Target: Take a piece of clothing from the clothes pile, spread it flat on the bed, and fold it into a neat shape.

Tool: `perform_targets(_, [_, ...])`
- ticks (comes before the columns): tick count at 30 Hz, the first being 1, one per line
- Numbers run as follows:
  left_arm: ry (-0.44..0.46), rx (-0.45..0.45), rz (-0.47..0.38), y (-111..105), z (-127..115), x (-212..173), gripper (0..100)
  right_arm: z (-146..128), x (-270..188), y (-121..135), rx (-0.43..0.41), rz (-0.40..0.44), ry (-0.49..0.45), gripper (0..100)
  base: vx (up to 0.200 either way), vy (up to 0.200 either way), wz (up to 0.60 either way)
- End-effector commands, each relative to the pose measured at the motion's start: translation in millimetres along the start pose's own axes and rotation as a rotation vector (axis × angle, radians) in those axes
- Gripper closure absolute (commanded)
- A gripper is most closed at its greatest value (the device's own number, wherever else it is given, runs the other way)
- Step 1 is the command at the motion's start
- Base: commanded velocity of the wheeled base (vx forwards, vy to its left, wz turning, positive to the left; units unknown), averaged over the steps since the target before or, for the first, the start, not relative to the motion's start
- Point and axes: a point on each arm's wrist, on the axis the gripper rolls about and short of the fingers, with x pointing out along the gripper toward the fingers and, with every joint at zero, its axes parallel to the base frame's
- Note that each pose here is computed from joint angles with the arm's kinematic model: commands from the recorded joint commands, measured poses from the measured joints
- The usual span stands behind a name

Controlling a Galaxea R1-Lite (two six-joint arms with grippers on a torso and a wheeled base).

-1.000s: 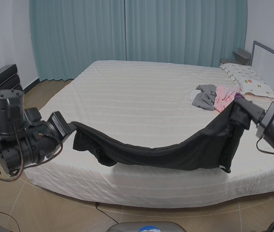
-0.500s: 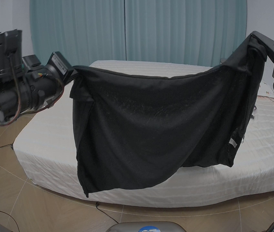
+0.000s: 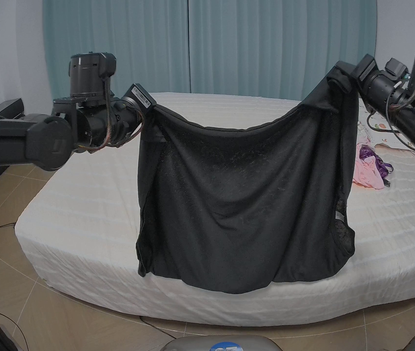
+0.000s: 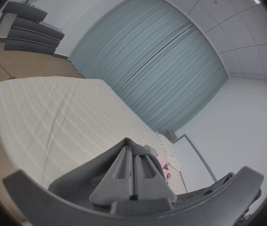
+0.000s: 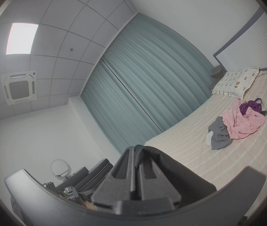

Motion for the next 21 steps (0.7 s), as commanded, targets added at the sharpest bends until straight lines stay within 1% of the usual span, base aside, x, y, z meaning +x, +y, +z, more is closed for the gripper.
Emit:
perform_targets(1, [0.04,0.005,0.092,34,-21,59,100,-40,45,-35,-0.011,-0.081,0.072,100,0.2,0.0,0.0])
perform_targets(2, [0.041,0.005,0.093,35,-22,60,100,-41,45,-36,-0.011,-0.082,0.073,100,0.2,0.0,0.0])
perform_targets(3, [0.042,0.004,0.106,41,-24,70,100,-48,52,-43,-0.016,-0.09,0.08,100,0.2,0.0,0.0])
perform_targets(4, [0.042,0.004,0.106,41,-24,70,100,-48,52,-43,-0.016,-0.09,0.08,100,0.2,0.0,0.0])
perform_targets(5, [0.047,0.004,0.122,50,-29,84,100,-57,61,-55,-0.027,-0.115,0.082,100,0.2,0.0,0.0])
perform_targets(8, [0.064,0.006,0.144,61,-39,100,100,-72,70,-71,-0.032,-0.159,0.103,100,0.2,0.0,0.0])
perform_targets(9, [0.077,0.01,0.161,68,-47,108,100,-82,74,-81,-0.033,-0.184,0.12,100,0.2,0.0,0.0])
perform_targets(10, [0.085,0.01,0.172,73,-52,113,100,-89,77,-86,-0.032,-0.192,0.13,100,0.2,0.0,0.0])
perform_targets(14, [0.118,0.015,0.211,93,-70,130,100,-117,87,-108,-0.035,-0.213,0.148,100,0.0,0.0,0.0])
perform_targets(15, [0.12,0.014,0.213,94,-72,131,100,-119,87,-110,-0.035,-0.215,0.151,100,0.0,0.0,0.0])
perform_targets(16, [0.123,0.014,0.228,101,-77,138,100,-129,90,-117,-0.035,-0.227,0.166,100,0.0,0.0,0.0])
perform_targets(18, [0.125,0.013,0.235,104,-80,141,100,-134,91,-122,-0.035,-0.234,0.176,100,0.0,0.0,0.0])
perform_targets(20, [0.126,0.01,0.248,115,-86,152,100,-152,95,-136,-0.037,-0.257,0.194,100,0.0,0.0,0.0])
perform_targets(21, [0.128,0.01,0.251,117,-88,154,100,-156,97,-140,-0.039,-0.265,0.191,100,0.0,0.0,0.0])
